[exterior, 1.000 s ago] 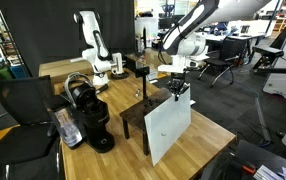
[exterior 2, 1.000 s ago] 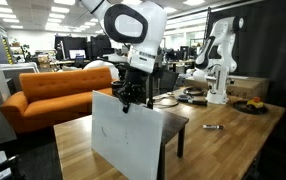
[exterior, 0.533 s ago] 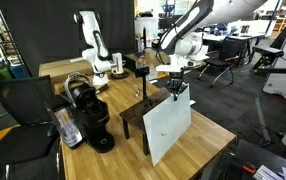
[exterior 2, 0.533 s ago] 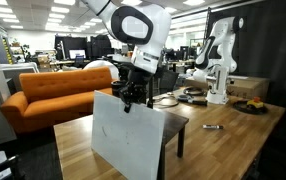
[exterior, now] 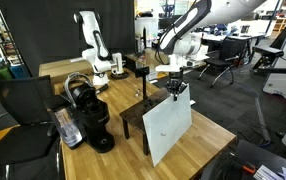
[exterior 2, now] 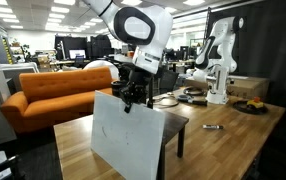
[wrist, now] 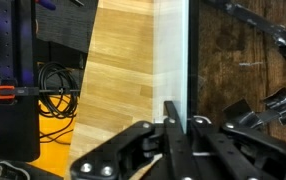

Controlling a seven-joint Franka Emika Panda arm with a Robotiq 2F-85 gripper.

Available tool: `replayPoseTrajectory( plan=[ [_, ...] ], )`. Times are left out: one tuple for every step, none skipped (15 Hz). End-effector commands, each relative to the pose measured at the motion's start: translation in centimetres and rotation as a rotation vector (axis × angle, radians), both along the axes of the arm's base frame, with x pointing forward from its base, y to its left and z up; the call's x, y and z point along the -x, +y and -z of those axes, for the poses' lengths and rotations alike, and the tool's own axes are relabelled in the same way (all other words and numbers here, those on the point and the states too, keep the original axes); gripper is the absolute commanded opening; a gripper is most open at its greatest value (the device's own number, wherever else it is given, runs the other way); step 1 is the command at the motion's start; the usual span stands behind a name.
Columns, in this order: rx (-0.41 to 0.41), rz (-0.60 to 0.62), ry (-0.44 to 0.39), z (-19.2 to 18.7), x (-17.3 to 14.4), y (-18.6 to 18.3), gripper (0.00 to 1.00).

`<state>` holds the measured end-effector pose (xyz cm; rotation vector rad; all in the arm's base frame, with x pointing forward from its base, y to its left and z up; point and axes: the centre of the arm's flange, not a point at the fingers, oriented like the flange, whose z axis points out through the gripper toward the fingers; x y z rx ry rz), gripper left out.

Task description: Put the whiteboard on the table

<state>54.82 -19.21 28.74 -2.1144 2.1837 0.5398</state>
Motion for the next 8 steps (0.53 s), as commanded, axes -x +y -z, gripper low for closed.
replayPoseTrajectory(
  plan=[
    [-0.043,0.015,0.004,-0.10,-0.62,-0.36,0.38],
    [-0.045,0.015,0.008,-0.01,-0.56,-0.37,0.45],
    [-0.048,0.015,0.013,0.04,-0.46,-0.38,0.51],
    [-0.049,0.015,0.014,0.13,-0.46,-0.38,0.59],
    [-0.049,0.016,0.010,0.01,-0.53,-0.37,0.66],
    [-0.051,0.018,0.006,-0.09,-0.60,-0.38,0.74],
    [-0.052,0.019,0.003,-0.17,-0.66,-0.38,0.80],
    [-0.054,0.021,-0.001,-0.25,-0.70,-0.36,0.88]
  ],
)
